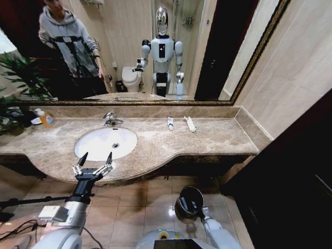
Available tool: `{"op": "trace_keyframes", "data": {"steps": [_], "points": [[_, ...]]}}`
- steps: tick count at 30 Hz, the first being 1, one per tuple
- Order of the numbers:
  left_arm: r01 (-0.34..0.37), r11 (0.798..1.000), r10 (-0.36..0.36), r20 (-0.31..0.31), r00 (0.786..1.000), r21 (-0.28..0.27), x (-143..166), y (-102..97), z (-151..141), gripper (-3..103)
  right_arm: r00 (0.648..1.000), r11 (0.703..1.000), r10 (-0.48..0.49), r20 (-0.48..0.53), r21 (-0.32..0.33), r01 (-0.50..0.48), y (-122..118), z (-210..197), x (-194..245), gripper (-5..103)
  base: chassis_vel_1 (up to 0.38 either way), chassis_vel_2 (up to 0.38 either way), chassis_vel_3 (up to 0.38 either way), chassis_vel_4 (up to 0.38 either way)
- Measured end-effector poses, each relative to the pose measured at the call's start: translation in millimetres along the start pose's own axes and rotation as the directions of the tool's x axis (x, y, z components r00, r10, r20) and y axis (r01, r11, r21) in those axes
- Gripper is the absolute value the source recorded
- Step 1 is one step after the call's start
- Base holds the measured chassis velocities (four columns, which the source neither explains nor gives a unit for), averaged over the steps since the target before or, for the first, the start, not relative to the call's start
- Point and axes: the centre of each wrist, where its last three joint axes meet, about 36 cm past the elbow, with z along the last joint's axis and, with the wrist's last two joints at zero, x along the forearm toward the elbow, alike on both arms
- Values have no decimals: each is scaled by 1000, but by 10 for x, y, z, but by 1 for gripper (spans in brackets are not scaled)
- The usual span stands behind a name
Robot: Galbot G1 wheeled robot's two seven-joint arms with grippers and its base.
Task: Pick up the trash from the sink and place it in the trash bin.
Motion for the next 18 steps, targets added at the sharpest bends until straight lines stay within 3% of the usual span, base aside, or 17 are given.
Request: {"op": "trace_keyframes", "data": {"steps": [6, 15, 18], "points": [[0, 1000, 0, 0, 1000, 0, 0, 0, 0, 100, 1000, 1000, 0, -4, 5, 1, 34, 54, 26, 61, 0, 0, 0, 0], [0, 1000, 0, 0, 1000, 0, 0, 0, 0, 100, 1000, 1000, 10, -28, 7, -10, 13, 307, 160, 97, 0, 0, 0, 0], [0, 1000, 0, 0, 1000, 0, 0, 0, 0, 100, 999, 1000, 10, -34, 4, -10, 25, 414, 207, 99, 0, 0, 0, 0]]}}
